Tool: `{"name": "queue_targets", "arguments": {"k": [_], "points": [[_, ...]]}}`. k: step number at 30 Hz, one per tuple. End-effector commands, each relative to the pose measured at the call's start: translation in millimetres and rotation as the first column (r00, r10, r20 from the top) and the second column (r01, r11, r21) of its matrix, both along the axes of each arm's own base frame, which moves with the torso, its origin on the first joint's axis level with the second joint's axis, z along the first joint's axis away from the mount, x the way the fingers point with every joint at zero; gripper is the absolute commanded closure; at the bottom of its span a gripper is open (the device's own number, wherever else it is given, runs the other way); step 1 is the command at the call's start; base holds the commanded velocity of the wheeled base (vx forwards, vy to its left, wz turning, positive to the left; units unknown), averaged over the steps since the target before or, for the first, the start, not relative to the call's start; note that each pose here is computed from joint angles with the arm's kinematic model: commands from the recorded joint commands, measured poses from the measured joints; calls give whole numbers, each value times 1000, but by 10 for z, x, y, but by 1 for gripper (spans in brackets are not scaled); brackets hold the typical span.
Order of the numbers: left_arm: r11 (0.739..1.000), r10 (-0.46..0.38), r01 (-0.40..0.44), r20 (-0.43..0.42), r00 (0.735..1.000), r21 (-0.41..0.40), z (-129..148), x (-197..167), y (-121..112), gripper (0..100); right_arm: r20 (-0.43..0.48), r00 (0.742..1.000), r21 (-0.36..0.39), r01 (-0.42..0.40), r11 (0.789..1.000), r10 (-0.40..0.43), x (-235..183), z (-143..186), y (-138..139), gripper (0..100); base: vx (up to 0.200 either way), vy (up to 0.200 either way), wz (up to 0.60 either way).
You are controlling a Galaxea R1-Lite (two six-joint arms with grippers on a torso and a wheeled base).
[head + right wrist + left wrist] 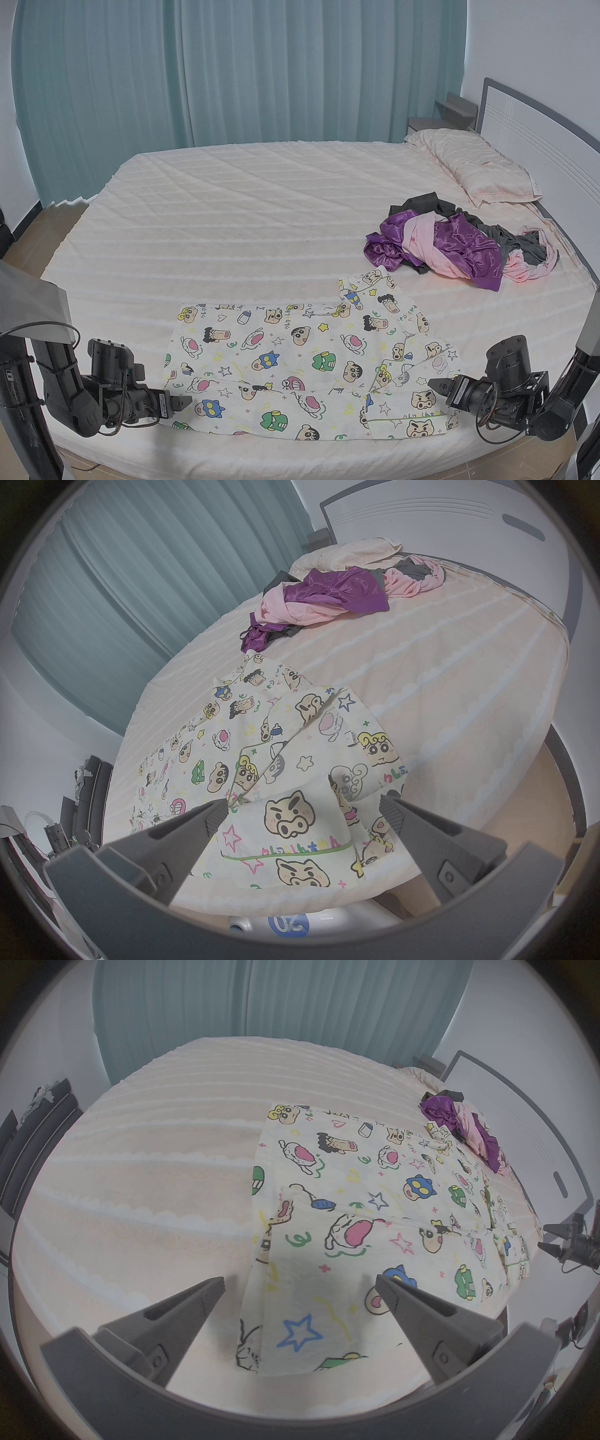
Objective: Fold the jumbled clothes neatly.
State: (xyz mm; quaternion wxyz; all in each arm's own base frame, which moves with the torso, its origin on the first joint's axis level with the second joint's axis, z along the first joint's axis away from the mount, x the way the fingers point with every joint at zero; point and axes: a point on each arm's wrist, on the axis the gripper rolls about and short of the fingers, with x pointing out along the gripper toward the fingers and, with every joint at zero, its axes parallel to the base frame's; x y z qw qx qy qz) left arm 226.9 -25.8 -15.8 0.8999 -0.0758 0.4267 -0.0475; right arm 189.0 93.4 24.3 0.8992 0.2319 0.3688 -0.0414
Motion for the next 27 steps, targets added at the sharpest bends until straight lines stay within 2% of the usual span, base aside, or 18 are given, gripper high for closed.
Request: {"name": "queue_targets", "arguments": {"k": [1, 14, 27], "points": [[1000, 10, -10, -49, 999, 15, -142, -9, 9, 100, -3, 1000, -2, 0, 1000, 0, 1, -9, 1, 0, 0, 0, 0], [996, 74, -71, -49, 996, 45, -75, -115, 43, 100, -7, 1000, -4, -2, 1000, 1, 0, -19, 4, 0, 0, 0, 0], [996, 73, -67, -93, 993, 66, -76, -270, 54, 100, -7, 1000, -4, -2, 1000, 1, 0, -19, 4, 0, 0, 0, 0]]}}
